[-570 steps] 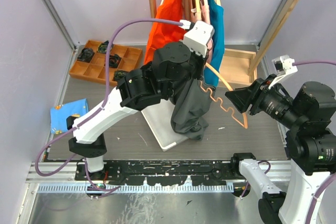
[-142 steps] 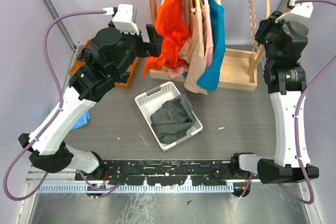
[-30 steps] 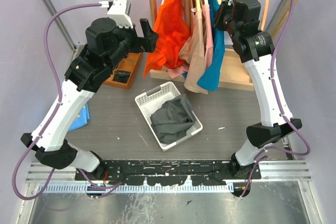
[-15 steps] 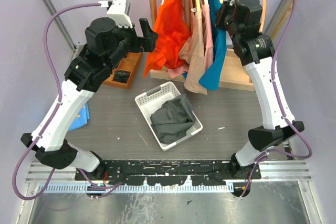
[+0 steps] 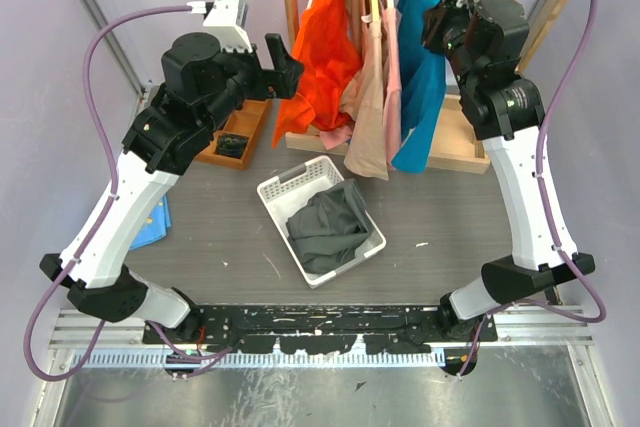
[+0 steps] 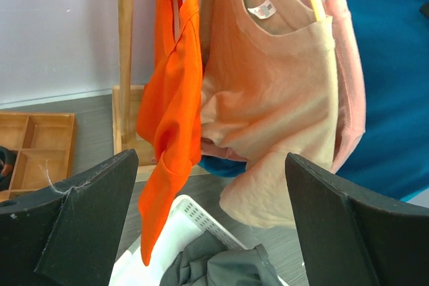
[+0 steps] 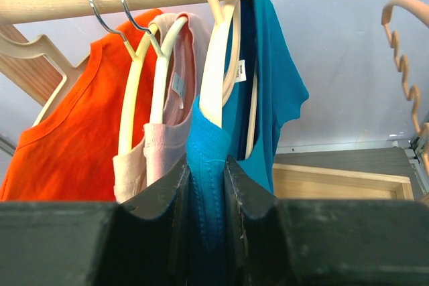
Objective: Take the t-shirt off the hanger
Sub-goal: Pick up the hanger from the clothesline.
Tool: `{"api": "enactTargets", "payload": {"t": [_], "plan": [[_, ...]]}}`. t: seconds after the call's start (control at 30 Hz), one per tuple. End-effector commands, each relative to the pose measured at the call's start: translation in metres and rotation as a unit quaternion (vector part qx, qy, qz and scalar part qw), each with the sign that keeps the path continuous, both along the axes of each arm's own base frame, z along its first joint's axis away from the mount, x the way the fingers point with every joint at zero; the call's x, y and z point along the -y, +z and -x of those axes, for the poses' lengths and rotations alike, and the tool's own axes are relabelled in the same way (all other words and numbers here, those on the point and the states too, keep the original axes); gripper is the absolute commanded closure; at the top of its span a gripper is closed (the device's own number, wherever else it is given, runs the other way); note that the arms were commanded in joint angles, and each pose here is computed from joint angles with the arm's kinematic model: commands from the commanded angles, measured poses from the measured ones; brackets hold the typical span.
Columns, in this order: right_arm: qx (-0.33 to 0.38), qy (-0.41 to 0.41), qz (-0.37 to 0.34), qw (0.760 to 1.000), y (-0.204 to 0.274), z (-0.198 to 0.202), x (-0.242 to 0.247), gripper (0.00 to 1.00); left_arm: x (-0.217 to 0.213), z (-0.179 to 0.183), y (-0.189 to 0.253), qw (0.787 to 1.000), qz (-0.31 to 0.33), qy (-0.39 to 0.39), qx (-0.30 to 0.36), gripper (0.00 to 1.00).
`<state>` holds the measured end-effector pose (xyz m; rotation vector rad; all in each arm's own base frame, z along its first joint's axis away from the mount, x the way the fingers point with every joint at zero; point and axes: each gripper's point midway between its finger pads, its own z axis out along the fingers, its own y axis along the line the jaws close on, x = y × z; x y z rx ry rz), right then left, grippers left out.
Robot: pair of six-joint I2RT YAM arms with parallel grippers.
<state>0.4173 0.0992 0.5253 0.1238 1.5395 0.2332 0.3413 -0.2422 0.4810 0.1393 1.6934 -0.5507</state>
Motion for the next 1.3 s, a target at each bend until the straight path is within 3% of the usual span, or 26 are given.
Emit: {"api": "enactTargets", "payload": {"t": [0.0,0.3,0.63,0.93,1.27], "plan": [[0.114,0.009,-0.029,0.993,0.07,0.034,0.007,0.99,0.005,0.003,0.026,0.999,0.027,-0.02,0.023,0.02],[0.102,0.05,-0.034,0.993,0.058,0.069,0.003,0.99,0.035,0.008,0.043,0.994,0.063,-0.087,0.028,0.02],[0.104,0.094,-0.045,0.989,0.047,0.144,0.011,0.99,0.071,0.016,0.063,0.976,0.138,-0.163,0.035,0.02],[0.08,0.107,-0.044,0.99,0.02,0.201,0.024,1.0,0.139,0.031,0.055,0.978,0.097,-0.182,0.02,0.02],[0.067,0.106,-0.04,0.991,0.004,0.24,0.037,0.99,0.201,0.047,0.039,0.977,0.103,-0.186,0.005,0.02]]}}
